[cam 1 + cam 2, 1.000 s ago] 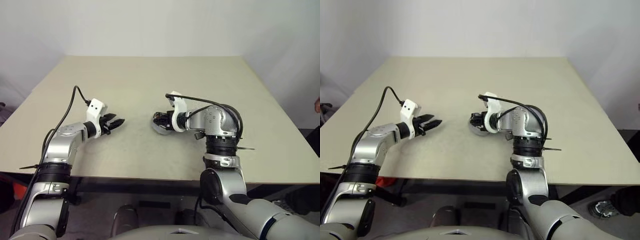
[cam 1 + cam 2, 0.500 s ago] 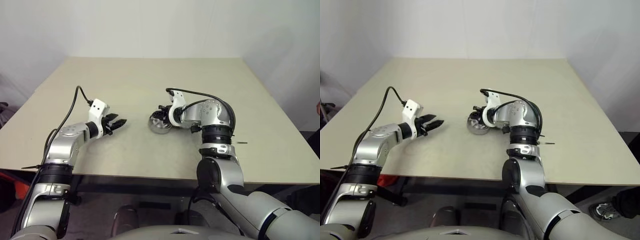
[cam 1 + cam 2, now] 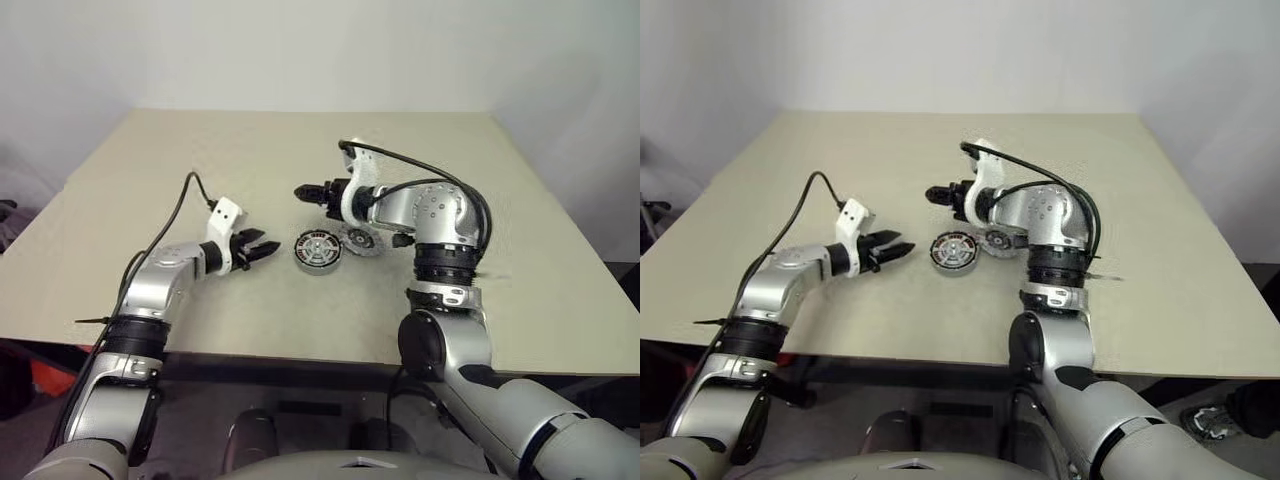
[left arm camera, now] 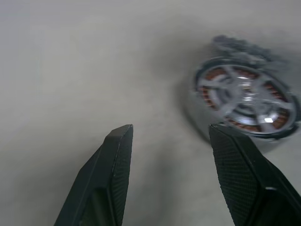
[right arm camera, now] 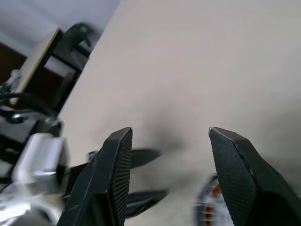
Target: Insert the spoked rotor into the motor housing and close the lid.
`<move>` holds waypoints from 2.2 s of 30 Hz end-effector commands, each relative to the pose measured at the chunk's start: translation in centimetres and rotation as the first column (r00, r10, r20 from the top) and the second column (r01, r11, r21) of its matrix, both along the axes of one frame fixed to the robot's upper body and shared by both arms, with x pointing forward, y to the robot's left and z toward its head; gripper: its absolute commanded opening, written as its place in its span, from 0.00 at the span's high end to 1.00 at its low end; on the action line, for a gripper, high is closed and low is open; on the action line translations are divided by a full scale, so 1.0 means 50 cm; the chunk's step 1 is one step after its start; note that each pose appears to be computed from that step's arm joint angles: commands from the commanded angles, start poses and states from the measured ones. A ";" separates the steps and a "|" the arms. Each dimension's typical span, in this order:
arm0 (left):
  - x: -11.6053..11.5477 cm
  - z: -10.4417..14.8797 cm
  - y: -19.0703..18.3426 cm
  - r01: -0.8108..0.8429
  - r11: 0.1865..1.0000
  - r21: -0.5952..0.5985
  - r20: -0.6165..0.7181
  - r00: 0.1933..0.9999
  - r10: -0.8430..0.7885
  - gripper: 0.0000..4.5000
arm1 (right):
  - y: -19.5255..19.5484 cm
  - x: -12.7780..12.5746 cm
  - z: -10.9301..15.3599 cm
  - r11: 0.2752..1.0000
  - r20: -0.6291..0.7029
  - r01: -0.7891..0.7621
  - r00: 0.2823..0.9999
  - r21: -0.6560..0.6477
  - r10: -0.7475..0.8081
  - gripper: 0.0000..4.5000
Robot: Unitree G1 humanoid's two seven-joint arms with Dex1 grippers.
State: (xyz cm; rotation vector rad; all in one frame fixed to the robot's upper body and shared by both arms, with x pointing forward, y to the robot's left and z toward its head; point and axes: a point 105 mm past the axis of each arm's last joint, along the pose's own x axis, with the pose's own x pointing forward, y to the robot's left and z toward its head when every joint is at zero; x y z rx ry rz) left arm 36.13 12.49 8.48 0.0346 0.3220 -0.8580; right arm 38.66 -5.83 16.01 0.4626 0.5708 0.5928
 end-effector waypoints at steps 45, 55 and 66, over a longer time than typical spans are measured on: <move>0.006 0.022 -0.049 0.145 0.989 0.028 0.013 0.989 -0.146 0.39 | -0.159 0.000 -0.143 0.871 -0.270 0.377 0.915 0.315 -0.298 0.01; 0.005 0.018 -0.050 0.136 0.990 0.025 0.011 0.991 -0.136 0.39 | -0.122 0.050 -0.120 0.859 -0.230 0.331 0.939 0.391 -0.257 0.01; 0.011 0.014 -0.035 0.110 0.993 0.038 0.009 0.994 -0.110 0.39 | -0.043 0.034 -0.012 0.867 -0.001 0.032 0.999 0.496 -0.036 0.01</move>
